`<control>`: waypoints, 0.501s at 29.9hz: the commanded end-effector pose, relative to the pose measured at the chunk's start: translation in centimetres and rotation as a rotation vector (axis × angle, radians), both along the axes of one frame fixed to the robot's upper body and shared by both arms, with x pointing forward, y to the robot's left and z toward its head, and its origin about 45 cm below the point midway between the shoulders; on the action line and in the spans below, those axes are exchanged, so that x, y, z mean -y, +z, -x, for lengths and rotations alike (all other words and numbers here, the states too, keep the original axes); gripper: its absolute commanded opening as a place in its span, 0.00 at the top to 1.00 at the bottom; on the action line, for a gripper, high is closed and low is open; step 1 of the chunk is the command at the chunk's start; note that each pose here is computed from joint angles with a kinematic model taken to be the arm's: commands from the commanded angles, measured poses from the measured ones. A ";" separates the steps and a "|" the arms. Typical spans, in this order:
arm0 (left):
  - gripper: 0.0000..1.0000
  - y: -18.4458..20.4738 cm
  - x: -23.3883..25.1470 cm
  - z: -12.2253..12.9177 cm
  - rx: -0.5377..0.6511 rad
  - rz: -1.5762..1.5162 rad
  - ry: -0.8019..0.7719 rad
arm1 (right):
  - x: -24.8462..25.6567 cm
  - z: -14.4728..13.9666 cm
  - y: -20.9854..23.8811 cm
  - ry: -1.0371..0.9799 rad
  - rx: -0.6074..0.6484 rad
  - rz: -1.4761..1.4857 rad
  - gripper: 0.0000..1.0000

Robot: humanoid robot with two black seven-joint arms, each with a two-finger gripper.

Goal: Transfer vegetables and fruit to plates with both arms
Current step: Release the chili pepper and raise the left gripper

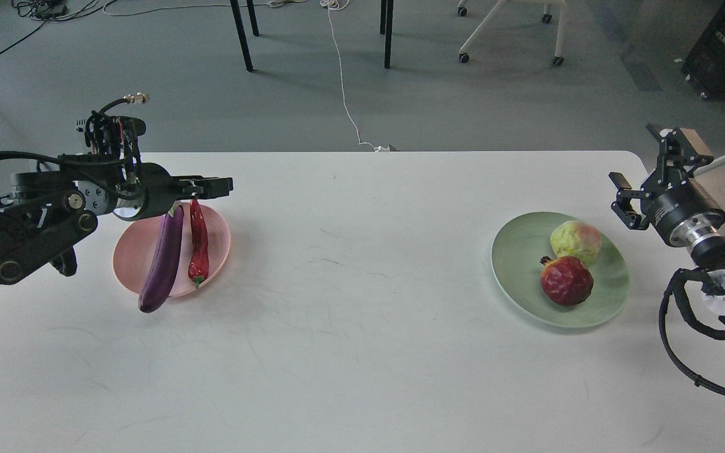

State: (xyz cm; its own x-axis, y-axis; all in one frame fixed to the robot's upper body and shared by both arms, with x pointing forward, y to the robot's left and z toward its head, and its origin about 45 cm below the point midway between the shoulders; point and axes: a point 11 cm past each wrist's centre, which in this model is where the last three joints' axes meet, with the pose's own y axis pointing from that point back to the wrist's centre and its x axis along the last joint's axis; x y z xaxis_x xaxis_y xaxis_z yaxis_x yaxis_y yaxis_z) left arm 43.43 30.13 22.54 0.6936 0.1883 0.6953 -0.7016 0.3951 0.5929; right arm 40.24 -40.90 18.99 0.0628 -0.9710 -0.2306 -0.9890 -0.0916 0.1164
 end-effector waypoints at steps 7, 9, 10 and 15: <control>0.02 2.3 5.1 -0.7 -0.028 0.887 0.304 | -1.8 -3.1 4.5 0.035 0.107 -0.016 0.01; 0.02 2.1 5.5 -0.6 -0.030 1.043 0.356 | -2.4 -3.4 4.9 0.049 0.120 -0.031 0.01; 0.02 2.0 5.6 -0.5 -0.026 1.122 0.380 | -3.5 -3.5 5.0 0.069 0.124 -0.048 0.01; 0.02 -0.5 4.3 1.2 -0.028 1.363 0.479 | -6.5 -2.8 4.8 0.150 0.118 -0.107 0.01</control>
State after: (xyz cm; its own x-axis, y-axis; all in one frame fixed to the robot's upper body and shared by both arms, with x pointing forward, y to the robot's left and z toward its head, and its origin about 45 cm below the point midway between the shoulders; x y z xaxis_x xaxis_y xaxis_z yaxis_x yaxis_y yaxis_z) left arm 43.50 24.62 23.94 0.4318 0.8951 -0.1113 -0.9006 0.4346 0.0010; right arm 43.58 -35.58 24.07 0.2042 -0.9346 -0.2914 -0.9780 -0.2075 -0.0199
